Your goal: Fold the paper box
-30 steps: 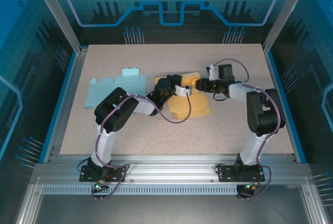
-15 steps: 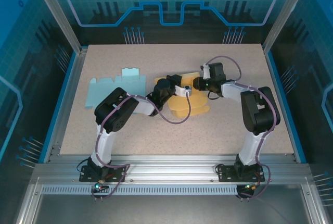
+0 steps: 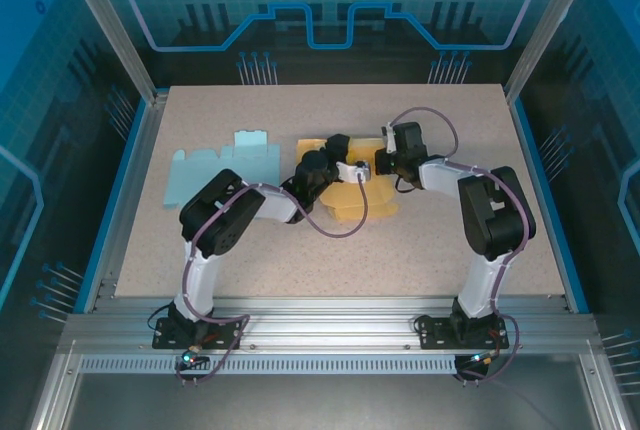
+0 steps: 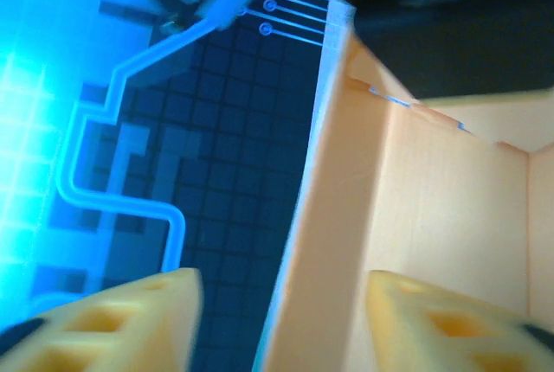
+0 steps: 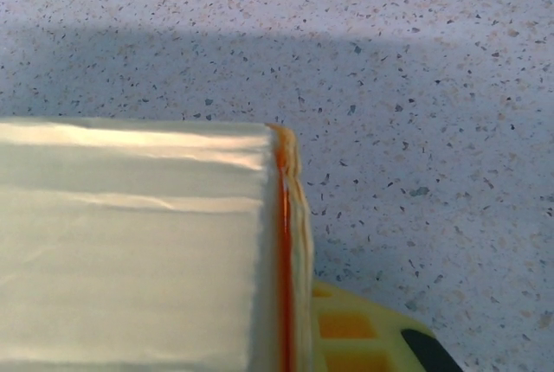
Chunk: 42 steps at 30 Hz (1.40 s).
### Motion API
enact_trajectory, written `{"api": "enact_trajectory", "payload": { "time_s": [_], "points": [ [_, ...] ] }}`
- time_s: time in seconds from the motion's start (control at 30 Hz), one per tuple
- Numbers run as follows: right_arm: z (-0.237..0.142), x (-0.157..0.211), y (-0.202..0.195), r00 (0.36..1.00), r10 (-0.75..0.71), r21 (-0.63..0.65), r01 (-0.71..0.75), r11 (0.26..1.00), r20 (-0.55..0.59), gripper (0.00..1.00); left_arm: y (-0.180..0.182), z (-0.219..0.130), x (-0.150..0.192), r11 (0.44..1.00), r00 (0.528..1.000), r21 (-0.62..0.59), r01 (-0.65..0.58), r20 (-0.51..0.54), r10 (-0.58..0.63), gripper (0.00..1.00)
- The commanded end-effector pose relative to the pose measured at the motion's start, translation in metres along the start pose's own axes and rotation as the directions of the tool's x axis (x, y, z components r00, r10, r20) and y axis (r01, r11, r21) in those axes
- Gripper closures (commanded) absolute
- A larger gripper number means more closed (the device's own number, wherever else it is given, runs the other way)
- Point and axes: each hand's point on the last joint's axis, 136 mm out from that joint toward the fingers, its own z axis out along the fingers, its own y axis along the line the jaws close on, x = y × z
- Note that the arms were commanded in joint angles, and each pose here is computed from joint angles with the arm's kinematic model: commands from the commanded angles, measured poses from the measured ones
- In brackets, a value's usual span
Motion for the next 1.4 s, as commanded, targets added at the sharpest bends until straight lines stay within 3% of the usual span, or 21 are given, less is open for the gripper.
{"api": "enact_trajectory", "payload": {
  "time_s": [0.0,0.07,0.2,0.3,0.4,0.5,0.53,0.6,0.63,0.67,0.8,1.07,1.37],
  "points": [
    [-0.01,0.0,0.001,1.0,-0.018,0.039,0.018,0.999,0.019,0.97,0.055,-0.019,-0.023,0.979,0.982,-0.092,0.183,0.059,-0.178,0.21],
    [-0.013,0.0,0.002,0.999,-0.029,0.053,0.028,0.998,0.021,0.99,0.073,-0.028,-0.027,0.958,0.964,-0.111,0.264,0.067,-0.257,0.02],
    [-0.023,0.0,0.003,0.999,-0.04,0.072,0.038,0.997,0.026,1.0,0.111,-0.046,-0.022,0.876,0.893,-0.18,0.448,0.037,-0.449,0.01],
    [-0.032,0.002,0.001,0.999,-0.036,0.087,0.033,0.996,0.028,1.0,0.139,-0.067,-0.015,0.766,0.79,-0.235,0.599,0.019,-0.612,0.01],
    [-0.042,0.005,-0.003,0.999,-0.029,0.105,0.026,0.994,0.029,1.0,0.159,-0.093,0.001,0.598,0.62,-0.292,0.746,-0.023,-0.785,0.01],
    [-0.053,0.01,-0.007,1.0,-0.015,0.126,0.012,0.992,0.025,1.0,0.157,-0.116,0.027,0.377,0.359,-0.316,0.871,-0.114,-0.926,0.01],
    [-0.055,0.012,-0.008,1.0,-0.011,0.128,0.008,0.992,0.02,1.0,0.151,-0.123,0.038,0.282,0.246,-0.325,0.903,-0.147,-0.958,0.01],
    [-0.059,0.015,-0.007,1.0,-0.009,0.122,0.006,0.993,0.017,1.0,0.136,-0.131,0.053,0.125,0.066,-0.313,0.942,-0.192,-0.979,0.01],
    [-0.06,0.017,-0.007,1.0,-0.006,0.119,0.004,0.993,0.014,1.0,0.127,-0.133,0.056,0.062,-0.002,-0.3,0.952,-0.209,-0.978,0.01],
    [-0.061,0.018,-0.006,1.0,-0.005,0.113,0.004,0.994,0.013,1.0,0.121,-0.134,0.058,0.032,-0.036,-0.292,0.956,-0.225,-0.974,0.01],
    [-0.063,0.025,-0.006,1.0,0.011,0.109,-0.011,0.994,0.005,1.0,0.094,-0.136,0.065,-0.006,-0.097,-0.312,0.95,-0.277,-0.956,0.01],
    [-0.062,0.03,-0.01,1.0,0.025,0.123,-0.024,0.992,-0.001,1.0,0.067,-0.118,0.058,-0.088,-0.159,-0.246,0.965,-0.288,-0.944,0.01],
    [-0.056,0.034,-0.014,1.0,0.021,0.141,-0.02,0.99,-0.009,1.0,0.033,-0.106,0.075,-0.03,-0.16,-0.329,0.944,-0.376,-0.913,0.01]
  ]
}}
